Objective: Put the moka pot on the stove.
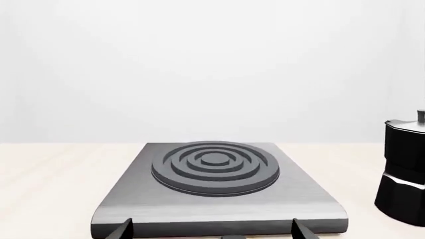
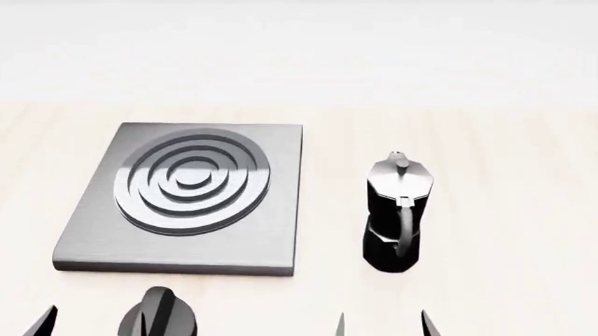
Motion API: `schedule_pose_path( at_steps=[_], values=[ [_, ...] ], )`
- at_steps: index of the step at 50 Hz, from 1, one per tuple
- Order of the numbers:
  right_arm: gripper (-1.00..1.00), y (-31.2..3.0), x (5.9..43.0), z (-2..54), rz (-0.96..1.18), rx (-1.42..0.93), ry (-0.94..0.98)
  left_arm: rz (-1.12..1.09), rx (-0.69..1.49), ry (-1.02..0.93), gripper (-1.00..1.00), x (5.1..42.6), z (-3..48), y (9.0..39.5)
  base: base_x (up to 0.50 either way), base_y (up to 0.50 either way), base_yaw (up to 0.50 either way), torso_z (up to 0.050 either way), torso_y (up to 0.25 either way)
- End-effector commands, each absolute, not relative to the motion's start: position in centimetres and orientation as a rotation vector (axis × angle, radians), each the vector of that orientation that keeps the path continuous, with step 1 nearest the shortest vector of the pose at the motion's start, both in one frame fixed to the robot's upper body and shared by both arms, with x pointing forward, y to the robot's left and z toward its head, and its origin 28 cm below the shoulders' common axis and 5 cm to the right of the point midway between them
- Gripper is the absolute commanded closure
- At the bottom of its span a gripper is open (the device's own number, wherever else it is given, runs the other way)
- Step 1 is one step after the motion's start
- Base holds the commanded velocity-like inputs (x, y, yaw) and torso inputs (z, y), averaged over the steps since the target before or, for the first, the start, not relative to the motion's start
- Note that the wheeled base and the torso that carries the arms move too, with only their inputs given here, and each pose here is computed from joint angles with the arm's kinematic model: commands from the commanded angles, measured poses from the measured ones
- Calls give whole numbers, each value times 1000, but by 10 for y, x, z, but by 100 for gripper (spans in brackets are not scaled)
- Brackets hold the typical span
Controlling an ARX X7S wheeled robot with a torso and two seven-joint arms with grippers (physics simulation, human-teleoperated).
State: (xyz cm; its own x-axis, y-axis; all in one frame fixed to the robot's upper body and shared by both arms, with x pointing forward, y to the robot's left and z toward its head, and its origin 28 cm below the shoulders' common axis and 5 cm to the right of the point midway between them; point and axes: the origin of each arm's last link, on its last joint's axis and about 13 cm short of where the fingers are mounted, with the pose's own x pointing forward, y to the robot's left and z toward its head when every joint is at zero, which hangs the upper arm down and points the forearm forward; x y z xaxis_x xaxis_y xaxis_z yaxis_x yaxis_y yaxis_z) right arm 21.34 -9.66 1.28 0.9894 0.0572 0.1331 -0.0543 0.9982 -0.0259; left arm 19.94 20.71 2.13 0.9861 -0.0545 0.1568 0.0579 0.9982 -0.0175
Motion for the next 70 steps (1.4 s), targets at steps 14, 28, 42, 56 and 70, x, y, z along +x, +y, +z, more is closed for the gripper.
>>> schedule_pose_path(
  at_steps=[14, 28, 42, 56, 70],
  values=[
    [-100, -97, 213, 13, 58, -20, -131, -56, -20, -156, -100, 199, 21, 207, 235, 0, 0, 0, 0],
    [-100, -97, 214, 13, 69, -48, -158, -53, -20, -163, -100, 198, 23, 208, 64, 0, 0, 0, 0],
    [-100, -97, 214, 13, 89, -56, -160, -54, -19, -165, -100, 199, 24, 208, 0, 42, 0, 0, 0],
    [-100, -97, 214, 13, 93, -50, -161, -55, -19, -167, -100, 201, 25, 209, 0, 74, 0, 0, 0],
    [-100, -97, 214, 13, 95, -49, -162, -53, -19, -166, -100, 203, 26, 209, 0, 74, 0, 0, 0]
  ],
)
